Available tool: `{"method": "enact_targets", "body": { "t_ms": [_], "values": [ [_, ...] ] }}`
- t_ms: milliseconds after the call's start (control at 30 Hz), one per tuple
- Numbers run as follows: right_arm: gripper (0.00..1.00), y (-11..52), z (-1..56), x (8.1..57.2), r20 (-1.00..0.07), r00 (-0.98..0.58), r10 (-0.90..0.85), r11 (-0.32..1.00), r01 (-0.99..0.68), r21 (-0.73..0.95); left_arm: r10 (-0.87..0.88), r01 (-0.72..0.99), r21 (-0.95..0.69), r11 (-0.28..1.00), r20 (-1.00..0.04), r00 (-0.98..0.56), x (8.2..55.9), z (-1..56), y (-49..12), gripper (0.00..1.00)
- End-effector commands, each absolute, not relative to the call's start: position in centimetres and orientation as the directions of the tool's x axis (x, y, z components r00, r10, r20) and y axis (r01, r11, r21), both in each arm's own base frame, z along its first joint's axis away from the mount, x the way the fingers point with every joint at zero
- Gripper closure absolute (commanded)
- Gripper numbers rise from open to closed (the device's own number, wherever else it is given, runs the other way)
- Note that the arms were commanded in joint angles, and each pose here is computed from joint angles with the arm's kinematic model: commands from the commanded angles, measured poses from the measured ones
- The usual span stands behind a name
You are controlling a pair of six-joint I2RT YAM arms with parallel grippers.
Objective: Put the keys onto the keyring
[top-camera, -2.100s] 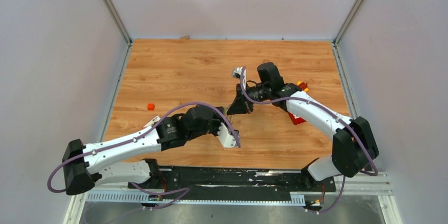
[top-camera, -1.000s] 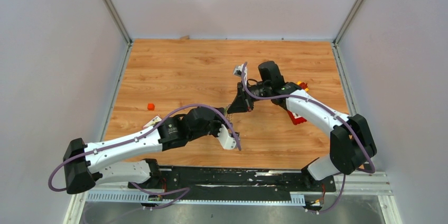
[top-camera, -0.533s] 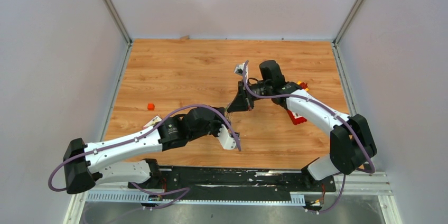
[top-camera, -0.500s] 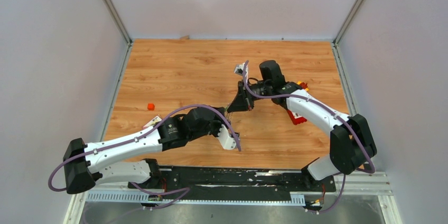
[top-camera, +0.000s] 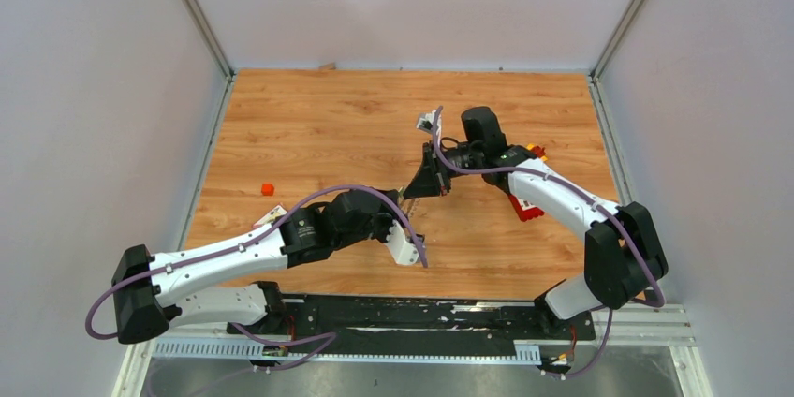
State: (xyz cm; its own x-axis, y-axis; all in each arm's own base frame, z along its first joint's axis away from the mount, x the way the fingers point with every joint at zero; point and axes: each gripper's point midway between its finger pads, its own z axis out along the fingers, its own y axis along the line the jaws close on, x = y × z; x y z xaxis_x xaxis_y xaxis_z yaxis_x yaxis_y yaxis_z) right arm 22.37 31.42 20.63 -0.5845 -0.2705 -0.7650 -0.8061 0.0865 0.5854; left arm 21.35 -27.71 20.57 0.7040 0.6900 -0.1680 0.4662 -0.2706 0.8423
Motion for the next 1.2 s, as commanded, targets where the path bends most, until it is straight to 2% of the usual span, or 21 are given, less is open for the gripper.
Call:
{"method": "enact_targets", "body": {
  "t_ms": [0, 1167],
  "values": [
    [1.00, 31.6, 23.4, 22.7, -0.834, -0.507, -0.216, 0.010, -0.856, 0.518, 0.686, 0.496, 0.828, -0.262, -0.202, 0.699, 20.8, 20.4, -28.0, 1.00],
    [1.00, 30.9, 24.7, 22.9, -0.859, -0.485, -0.164, -0.009, -0.870, 0.493, 0.684, 0.554, 0.804, -0.217, -0.279, 0.674, 20.6, 21.0, -28.1, 1.00]
  ]
}}
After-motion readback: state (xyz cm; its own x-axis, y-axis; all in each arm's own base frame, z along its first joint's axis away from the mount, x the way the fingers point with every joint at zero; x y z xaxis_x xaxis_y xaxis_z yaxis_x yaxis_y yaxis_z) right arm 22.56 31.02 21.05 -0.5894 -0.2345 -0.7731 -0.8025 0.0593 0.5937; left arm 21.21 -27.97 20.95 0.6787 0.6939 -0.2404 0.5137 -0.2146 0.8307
